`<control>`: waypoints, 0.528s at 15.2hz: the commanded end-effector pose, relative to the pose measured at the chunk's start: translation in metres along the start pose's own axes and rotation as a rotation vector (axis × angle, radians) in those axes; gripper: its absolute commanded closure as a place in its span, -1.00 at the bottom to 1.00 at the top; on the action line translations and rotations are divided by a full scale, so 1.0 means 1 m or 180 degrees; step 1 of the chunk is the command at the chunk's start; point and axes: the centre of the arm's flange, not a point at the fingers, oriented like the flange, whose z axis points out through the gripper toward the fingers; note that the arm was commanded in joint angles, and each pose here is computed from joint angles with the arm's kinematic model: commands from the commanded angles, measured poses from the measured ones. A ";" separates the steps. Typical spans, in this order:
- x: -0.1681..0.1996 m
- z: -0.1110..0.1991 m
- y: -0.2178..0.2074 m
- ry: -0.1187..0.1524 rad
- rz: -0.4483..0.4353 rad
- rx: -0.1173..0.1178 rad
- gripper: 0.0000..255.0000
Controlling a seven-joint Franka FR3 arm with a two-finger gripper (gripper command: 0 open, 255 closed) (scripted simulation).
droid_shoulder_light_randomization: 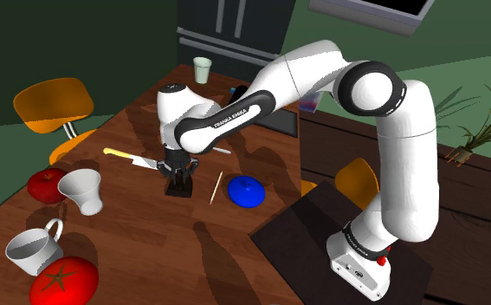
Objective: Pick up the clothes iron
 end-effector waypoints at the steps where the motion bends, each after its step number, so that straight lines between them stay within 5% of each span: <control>1: 0.000 0.000 0.000 -0.0001 0.0000 -0.0002 1.00; 8: -0.003 -0.031 0.002 -0.0001 0.0000 -0.0001 1.00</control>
